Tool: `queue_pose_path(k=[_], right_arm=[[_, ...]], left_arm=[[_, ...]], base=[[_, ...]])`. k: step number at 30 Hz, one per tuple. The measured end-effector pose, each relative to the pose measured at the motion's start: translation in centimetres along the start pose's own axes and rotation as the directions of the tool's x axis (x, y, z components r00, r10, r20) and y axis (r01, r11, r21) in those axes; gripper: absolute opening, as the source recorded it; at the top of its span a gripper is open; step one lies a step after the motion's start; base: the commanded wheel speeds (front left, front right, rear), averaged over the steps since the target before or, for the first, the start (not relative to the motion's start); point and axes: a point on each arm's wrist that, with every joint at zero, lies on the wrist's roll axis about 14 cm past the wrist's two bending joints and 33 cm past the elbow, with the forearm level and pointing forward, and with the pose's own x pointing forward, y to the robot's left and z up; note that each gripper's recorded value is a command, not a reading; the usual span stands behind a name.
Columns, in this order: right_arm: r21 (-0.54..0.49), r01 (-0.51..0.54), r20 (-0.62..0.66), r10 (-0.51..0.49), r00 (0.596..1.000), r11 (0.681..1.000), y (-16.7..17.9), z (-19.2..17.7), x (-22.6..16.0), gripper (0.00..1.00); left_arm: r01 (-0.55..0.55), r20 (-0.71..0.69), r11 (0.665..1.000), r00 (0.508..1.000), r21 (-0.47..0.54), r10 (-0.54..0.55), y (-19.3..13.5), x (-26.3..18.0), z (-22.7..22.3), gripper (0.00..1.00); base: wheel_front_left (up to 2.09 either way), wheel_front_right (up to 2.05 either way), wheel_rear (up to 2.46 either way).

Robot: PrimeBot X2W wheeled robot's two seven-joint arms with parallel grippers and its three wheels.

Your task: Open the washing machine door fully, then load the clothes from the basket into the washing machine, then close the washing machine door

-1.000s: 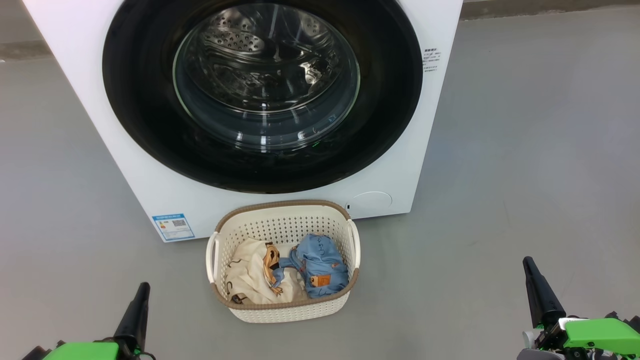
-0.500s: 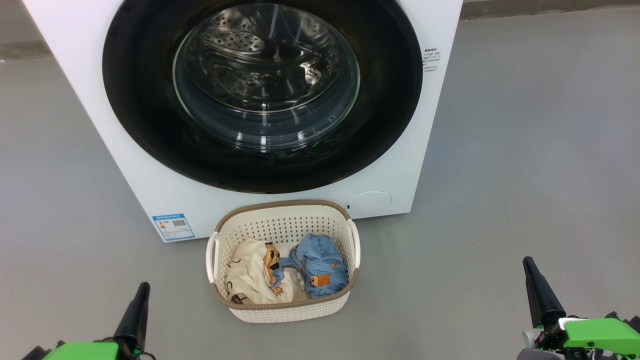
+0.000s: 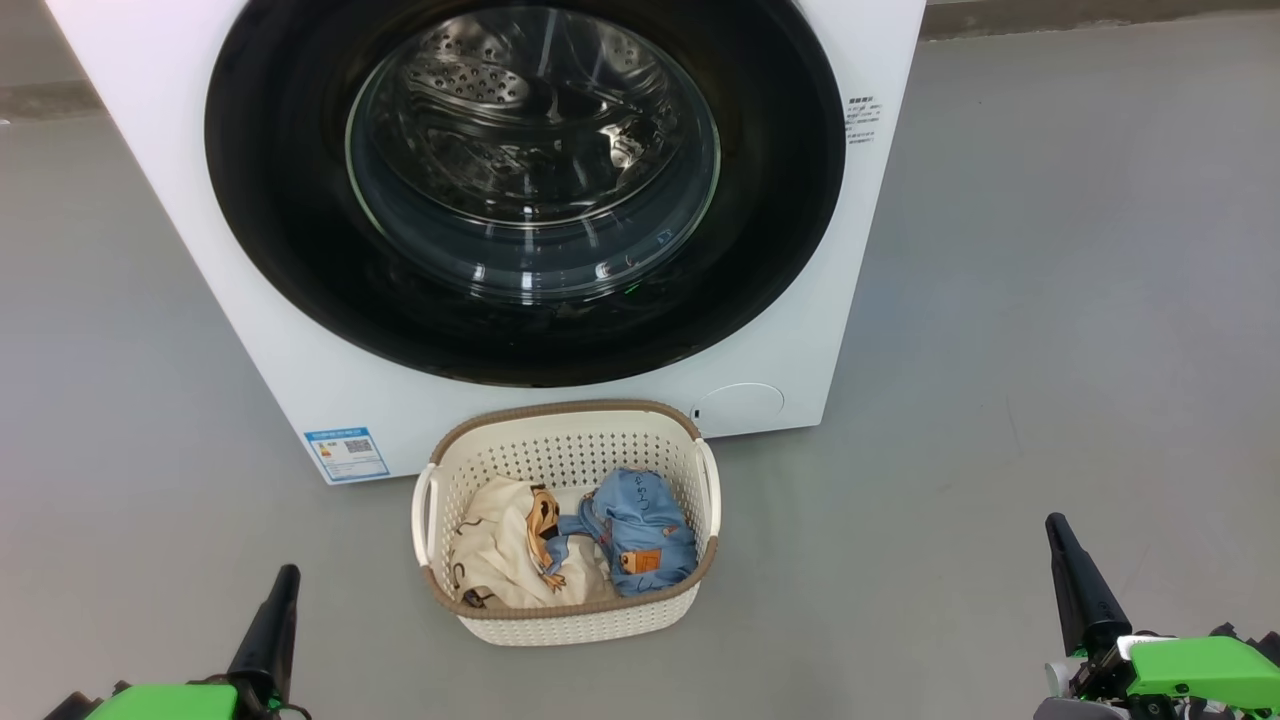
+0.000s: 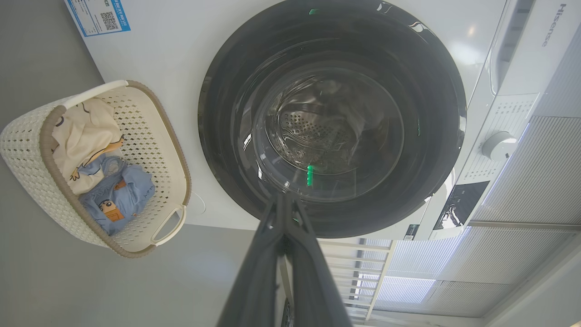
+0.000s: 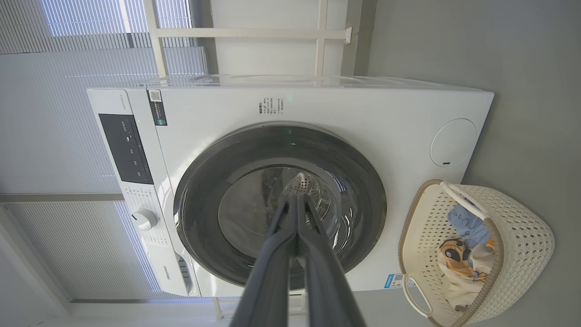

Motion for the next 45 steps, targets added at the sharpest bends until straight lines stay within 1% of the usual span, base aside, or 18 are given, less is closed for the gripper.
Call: queue_pose_path(k=[45], right_arm=[[0.0, 0.0, 0.0, 0.0, 1.0, 1.0, 0.0, 0.0, 0.0, 0.0]], left_arm=[[0.0, 0.0, 1.0, 1.0, 0.0, 0.0, 0.0, 0.0, 0.0, 0.0]], base=[[0.0, 0.0, 0.0]])
